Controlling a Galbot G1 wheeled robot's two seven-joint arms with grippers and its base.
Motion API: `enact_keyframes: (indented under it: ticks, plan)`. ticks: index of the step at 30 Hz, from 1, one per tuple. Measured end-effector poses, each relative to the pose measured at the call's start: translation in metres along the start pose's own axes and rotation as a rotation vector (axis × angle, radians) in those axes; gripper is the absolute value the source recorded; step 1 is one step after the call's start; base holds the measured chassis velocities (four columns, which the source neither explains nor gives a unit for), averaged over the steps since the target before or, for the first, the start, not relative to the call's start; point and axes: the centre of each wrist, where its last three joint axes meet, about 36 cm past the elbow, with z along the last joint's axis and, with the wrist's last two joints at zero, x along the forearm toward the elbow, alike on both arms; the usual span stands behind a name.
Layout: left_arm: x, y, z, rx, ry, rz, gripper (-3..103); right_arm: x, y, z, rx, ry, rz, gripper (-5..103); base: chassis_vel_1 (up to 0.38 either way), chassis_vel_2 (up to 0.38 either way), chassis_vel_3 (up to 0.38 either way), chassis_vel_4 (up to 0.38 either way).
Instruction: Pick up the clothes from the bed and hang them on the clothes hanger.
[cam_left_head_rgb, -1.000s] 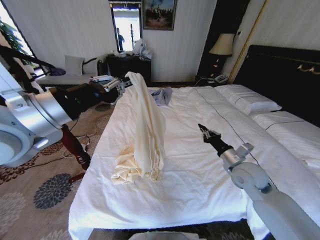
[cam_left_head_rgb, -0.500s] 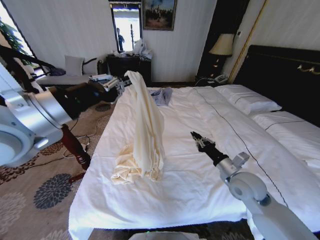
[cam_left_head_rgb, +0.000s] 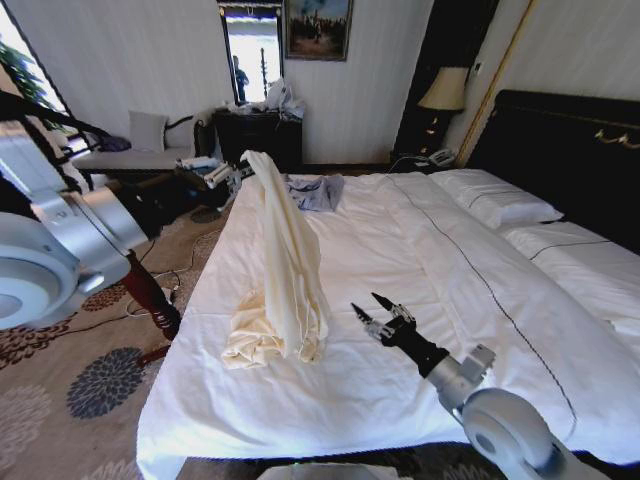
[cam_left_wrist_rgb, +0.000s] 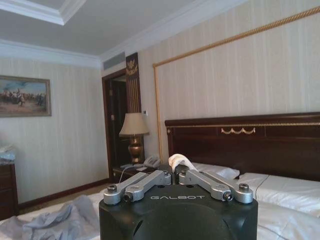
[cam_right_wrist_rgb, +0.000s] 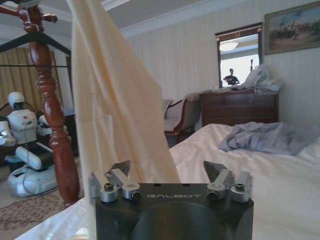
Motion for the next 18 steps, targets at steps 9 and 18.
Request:
enact_keyframes:
  ticks: [9, 18]
  plan:
    - [0.002, -0.004, 0.018, 0.023, 0.043, 0.002, 2, -0.012, -0.047, 0.027, 0.085, 0.029, 0.112, 100, 0.000, 0.000, 0.000, 0.000]
    - [0.014, 0.020, 0.109, 0.090, 0.079, -0.135, 2, -0.002, -0.071, 0.046, 0.096, 0.052, 0.206, 100, 0.000, 0.000, 0.000, 0.000]
